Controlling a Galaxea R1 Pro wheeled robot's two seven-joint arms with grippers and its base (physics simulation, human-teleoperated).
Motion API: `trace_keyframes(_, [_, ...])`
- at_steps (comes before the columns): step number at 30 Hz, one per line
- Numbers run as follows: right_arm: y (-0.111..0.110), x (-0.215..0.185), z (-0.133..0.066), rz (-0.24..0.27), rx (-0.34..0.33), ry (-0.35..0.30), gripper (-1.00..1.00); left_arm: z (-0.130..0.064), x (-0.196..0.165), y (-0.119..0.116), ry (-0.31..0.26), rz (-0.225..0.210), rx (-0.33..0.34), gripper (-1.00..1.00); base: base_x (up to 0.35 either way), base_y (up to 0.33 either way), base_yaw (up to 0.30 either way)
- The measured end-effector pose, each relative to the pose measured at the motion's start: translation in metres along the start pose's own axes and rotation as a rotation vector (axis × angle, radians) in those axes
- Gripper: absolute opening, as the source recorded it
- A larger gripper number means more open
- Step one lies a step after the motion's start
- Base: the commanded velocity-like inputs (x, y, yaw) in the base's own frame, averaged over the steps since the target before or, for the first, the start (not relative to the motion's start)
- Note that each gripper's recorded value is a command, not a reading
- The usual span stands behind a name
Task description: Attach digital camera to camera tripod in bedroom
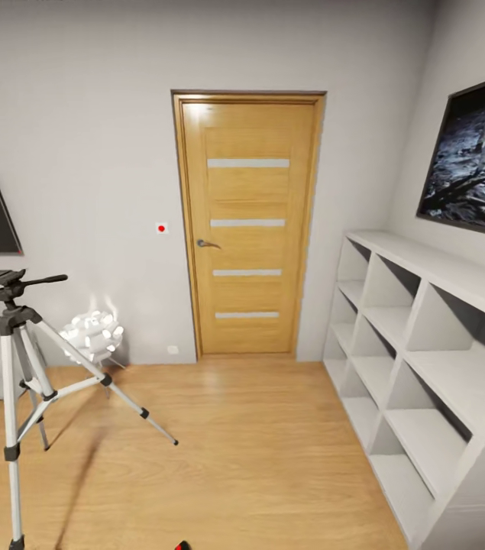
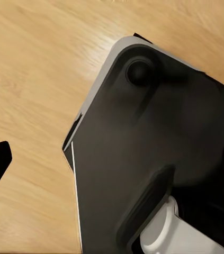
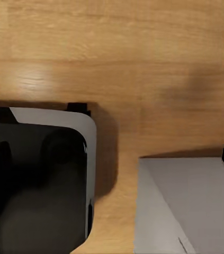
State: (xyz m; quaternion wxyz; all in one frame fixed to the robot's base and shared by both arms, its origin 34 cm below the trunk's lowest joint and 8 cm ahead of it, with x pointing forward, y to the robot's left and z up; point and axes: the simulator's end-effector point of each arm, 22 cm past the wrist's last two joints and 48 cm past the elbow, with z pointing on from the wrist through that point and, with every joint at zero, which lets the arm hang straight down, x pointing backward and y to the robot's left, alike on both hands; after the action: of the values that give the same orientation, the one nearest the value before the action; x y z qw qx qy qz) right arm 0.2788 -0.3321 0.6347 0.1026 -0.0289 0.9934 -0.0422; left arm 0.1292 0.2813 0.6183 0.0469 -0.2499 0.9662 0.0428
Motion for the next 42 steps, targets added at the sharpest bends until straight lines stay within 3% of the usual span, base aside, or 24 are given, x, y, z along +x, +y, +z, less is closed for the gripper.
trace_keyframes(14, [-0.0002, -0.0001, 0.0001, 0.000, 0.000, 0.000, 1.00, 0.0000, -0.0002, -0.0008, -0.001, 0.000, 0.001, 1.00, 0.212, -0.148, 0.239])
trace_keyframes(28, [-0.0024, -0.0002, 0.0000, 0.000, -0.003, -0.001, 1.00, 0.0000, -0.0004, -0.0014, -0.002, 0.002, 0.002, 1.00, 0.022, -0.023, 0.017])
trace_keyframes(42, [-0.0030, -0.0001, -0.0001, -0.001, -0.004, -0.002, 1.00, 0.0000, 0.0000, -0.0001, 0.001, 0.001, 0.000, 1.00, 0.131, -0.214, 0.000])
